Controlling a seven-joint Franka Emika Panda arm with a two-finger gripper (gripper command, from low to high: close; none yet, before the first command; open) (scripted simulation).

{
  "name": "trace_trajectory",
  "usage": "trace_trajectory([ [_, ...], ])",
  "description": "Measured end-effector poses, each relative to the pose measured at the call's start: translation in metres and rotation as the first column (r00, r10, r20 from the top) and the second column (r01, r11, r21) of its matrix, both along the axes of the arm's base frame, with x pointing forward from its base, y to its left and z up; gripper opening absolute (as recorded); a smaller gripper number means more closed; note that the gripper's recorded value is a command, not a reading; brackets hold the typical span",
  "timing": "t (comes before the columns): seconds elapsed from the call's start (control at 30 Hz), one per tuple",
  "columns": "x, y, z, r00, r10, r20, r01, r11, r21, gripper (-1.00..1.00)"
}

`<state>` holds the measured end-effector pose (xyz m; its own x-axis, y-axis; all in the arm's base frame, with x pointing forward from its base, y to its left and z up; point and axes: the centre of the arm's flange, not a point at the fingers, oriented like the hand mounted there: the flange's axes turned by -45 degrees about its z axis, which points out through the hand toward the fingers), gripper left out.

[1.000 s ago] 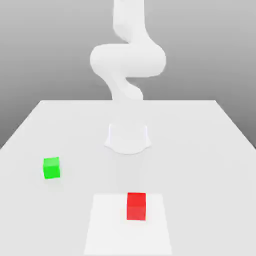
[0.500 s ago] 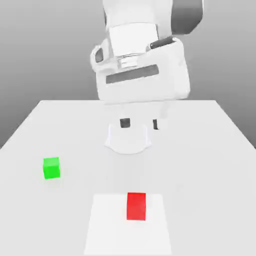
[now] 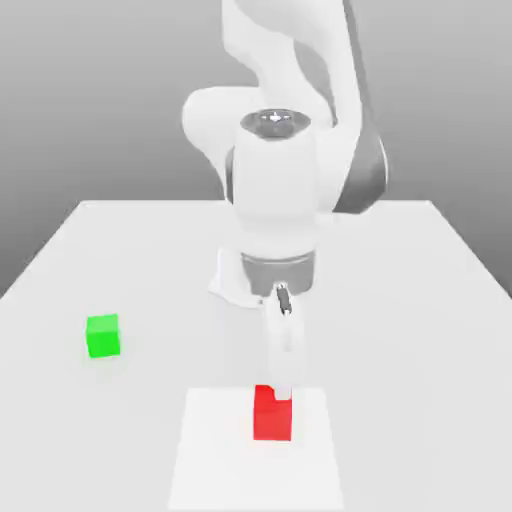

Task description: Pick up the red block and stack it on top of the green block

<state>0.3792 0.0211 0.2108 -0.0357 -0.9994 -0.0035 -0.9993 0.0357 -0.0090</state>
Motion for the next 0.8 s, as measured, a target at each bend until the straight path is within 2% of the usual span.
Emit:
trace_trajectory([
  [0.23, -0.002, 0.001, -0.055, 1.0, -0.015, -0.006, 0.015, 1.0, -0.004, 0.0],
  [0.27, -0.003, 0.001, -0.063, 1.0, -0.016, -0.008, 0.016, 1.0, -0.003, -1.0],
  [0.5, -0.003, 0.001, -0.064, 1.0, -0.015, -0.006, 0.015, 1.0, -0.003, -1.0],
  [0.8, -0.004, 0.0, -0.001, 1.0, -0.014, -0.006, 0.014, 1.0, -0.005, -1.0],
])
